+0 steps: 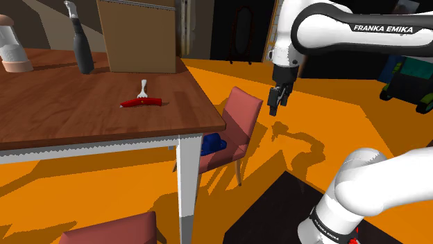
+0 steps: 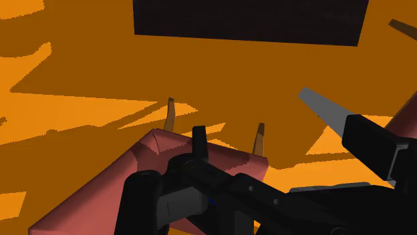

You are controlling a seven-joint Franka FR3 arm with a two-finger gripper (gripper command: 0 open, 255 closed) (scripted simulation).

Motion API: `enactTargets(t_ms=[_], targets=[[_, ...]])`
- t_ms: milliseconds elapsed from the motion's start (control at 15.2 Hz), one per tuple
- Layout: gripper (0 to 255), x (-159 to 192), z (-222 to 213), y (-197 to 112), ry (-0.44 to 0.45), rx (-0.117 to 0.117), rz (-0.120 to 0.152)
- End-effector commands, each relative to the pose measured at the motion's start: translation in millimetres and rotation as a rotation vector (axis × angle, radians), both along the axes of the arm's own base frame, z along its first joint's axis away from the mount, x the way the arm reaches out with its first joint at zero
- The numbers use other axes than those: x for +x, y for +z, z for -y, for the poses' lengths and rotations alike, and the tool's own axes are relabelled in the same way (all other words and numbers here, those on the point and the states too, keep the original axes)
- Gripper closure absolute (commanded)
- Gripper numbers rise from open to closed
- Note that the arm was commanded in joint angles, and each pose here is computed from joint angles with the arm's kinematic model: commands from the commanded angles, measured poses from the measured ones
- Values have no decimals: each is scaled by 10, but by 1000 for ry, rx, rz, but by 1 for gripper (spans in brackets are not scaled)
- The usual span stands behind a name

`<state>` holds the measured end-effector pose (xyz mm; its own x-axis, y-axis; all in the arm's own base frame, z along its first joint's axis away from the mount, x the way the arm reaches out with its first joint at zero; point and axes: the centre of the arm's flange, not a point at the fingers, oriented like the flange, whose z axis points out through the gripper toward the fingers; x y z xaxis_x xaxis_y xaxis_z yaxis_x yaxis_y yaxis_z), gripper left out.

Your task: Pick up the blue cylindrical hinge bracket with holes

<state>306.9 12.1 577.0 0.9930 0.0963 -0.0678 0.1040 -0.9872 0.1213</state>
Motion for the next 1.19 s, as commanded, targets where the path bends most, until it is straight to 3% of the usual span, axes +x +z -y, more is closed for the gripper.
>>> enactTargets(t_ms=[0,1122], targets=[[0,0,0,0,0,0,0],[0,1476,588,-1430,546,-67,-31]])
